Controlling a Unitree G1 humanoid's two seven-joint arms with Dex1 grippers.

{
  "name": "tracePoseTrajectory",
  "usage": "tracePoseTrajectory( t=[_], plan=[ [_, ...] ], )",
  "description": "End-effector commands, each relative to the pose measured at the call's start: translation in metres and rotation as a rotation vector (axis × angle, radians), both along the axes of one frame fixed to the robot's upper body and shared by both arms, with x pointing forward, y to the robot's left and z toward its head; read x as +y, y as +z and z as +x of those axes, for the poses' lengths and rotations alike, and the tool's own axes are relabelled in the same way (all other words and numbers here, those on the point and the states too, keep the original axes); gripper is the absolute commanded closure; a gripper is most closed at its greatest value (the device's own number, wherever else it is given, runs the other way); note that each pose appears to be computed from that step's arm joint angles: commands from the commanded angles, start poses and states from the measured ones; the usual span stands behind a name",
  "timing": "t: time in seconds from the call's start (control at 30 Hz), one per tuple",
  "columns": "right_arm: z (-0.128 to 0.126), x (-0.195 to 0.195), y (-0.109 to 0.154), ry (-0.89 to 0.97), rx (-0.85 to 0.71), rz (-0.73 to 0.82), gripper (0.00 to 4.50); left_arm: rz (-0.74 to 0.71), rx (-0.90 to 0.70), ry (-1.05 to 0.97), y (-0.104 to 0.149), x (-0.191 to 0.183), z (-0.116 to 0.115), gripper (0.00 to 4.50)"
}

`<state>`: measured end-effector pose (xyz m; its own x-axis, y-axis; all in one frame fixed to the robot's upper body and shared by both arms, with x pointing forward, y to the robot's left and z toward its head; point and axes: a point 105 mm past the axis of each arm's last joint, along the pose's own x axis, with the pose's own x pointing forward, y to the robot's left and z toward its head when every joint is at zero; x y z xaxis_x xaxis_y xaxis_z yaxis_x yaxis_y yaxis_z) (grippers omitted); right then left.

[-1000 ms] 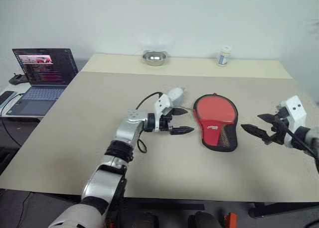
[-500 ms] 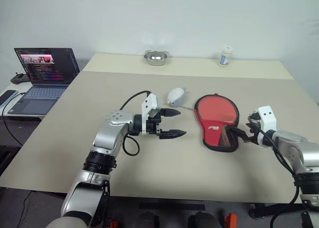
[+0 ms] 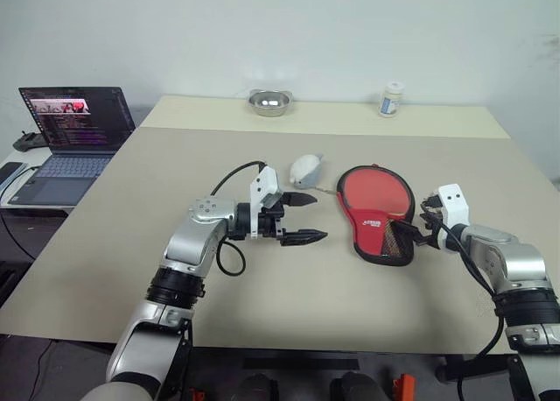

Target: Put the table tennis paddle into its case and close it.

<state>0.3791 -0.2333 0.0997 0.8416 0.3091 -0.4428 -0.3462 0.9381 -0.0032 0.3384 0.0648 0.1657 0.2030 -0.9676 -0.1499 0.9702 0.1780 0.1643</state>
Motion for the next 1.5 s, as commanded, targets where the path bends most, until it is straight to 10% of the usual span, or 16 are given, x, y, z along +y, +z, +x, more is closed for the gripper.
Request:
tracePoseTrajectory(
  t=[0.03,0.5,0.93,1.5],
  plan=[
    [-0.006,0.003,-0.020,0.023,0.094,0.000,0.40,0.009,-0.045,-0.010,0.005,0.002,-0.003,0.00],
    [-0.006,0.041,-0.024,0.145,0.165,0.119,4.42,0.060,-0.014,-0.032,-0.004,0.024,-0.010,0.00],
    [-0.052,0.130,0.015,0.422,0.084,0.128,4.46,0.157,0.066,-0.108,-0.015,0.051,-0.042,0.00],
    [-0.145,0.098,-0.009,0.264,0.273,0.191,4.46,0.169,0.144,-0.184,-0.041,0.052,-0.069,0.00]
  ],
)
